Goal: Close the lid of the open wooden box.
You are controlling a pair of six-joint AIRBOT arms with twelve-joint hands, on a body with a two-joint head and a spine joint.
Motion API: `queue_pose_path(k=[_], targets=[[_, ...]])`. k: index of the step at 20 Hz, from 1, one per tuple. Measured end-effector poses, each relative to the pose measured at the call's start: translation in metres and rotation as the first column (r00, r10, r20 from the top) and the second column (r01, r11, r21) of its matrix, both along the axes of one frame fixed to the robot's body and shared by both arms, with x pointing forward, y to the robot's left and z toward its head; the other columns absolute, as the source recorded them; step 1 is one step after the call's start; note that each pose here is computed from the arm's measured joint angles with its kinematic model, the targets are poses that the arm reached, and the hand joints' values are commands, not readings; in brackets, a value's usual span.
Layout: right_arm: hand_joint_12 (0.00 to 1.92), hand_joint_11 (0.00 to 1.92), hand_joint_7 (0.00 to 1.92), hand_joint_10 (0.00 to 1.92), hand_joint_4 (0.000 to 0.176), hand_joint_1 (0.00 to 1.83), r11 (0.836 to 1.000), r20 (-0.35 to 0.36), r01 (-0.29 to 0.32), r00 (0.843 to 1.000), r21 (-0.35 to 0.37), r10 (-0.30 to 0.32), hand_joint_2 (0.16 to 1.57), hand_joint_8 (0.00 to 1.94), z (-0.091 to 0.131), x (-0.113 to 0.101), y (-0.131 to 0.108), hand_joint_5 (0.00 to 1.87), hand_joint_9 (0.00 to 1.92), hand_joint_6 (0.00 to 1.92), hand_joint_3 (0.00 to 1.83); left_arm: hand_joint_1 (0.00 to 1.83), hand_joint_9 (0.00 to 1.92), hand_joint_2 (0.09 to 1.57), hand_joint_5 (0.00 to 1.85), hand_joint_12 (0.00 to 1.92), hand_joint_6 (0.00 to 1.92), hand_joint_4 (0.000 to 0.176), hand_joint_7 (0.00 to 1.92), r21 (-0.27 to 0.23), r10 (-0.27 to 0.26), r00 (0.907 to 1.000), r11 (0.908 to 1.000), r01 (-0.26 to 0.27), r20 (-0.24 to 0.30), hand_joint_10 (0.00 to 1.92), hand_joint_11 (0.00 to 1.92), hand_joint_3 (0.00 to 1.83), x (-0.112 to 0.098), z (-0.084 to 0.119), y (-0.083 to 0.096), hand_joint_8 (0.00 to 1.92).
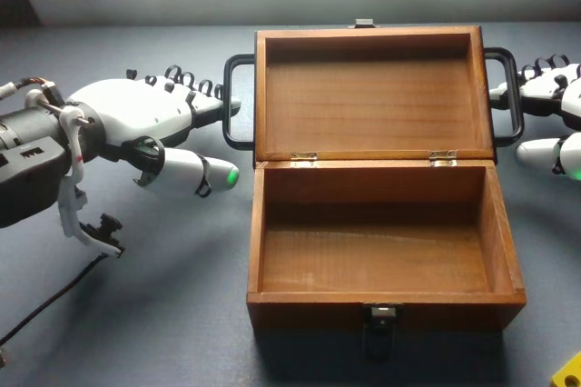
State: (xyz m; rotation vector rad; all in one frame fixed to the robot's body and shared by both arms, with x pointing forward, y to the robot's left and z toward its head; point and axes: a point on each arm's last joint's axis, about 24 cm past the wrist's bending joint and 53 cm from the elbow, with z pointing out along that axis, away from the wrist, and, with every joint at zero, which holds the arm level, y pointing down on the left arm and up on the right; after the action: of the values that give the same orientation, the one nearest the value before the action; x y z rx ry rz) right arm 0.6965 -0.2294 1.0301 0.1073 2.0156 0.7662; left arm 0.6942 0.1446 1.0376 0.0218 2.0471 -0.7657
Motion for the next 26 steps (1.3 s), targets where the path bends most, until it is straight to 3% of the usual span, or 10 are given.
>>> queue_pose_path(k=[6,14,17,26], targets=[[0.00,0.12,0.15,0.00,0.000,0.04,0.999,0.020,-0.006,1.000,0.035,0.006,1.43,0.00,0.014,-0.003,0.001,0.17,0.09,0.00,0.00,0.00,0.06,1.37,0.04,0.01,0.00,0.000,0.06,-0.027,-0.008,0.9994,0.9996,0.009,0.033,0.01,0.04,0.01,-0.005,0.017,0.001,0.01],[0.01,0.13,0.18,0.00,0.000,0.02,0.989,0.069,-0.041,0.997,0.145,0.031,1.37,0.00,0.046,-0.014,0.015,0.17,0.11,0.00,0.00,0.00,0.00,1.29,0.00,0.00,0.00,0.000,0.03,-0.129,0.010,0.9966,0.9916,0.000,0.081,0.00,0.01,0.00,-0.019,0.040,0.007,0.01],[0.01,0.14,0.18,0.00,0.000,0.00,0.975,0.118,-0.110,0.989,0.195,0.088,1.36,0.00,0.064,-0.027,0.035,0.16,0.11,0.00,0.00,0.00,0.00,1.28,0.00,0.00,0.00,0.000,0.00,-0.160,0.013,0.9947,0.9871,0.004,0.102,0.00,0.00,0.00,-0.028,0.047,0.009,0.00],[0.01,0.13,0.17,0.00,0.000,0.07,0.958,0.156,-0.156,0.980,0.239,0.121,1.35,0.00,0.087,-0.059,0.031,0.18,0.12,0.00,0.00,0.00,0.00,1.30,0.03,0.00,0.01,0.000,0.01,-0.221,0.014,0.9880,0.9752,0.020,0.154,0.00,0.01,0.00,-0.050,0.070,0.016,0.00]])
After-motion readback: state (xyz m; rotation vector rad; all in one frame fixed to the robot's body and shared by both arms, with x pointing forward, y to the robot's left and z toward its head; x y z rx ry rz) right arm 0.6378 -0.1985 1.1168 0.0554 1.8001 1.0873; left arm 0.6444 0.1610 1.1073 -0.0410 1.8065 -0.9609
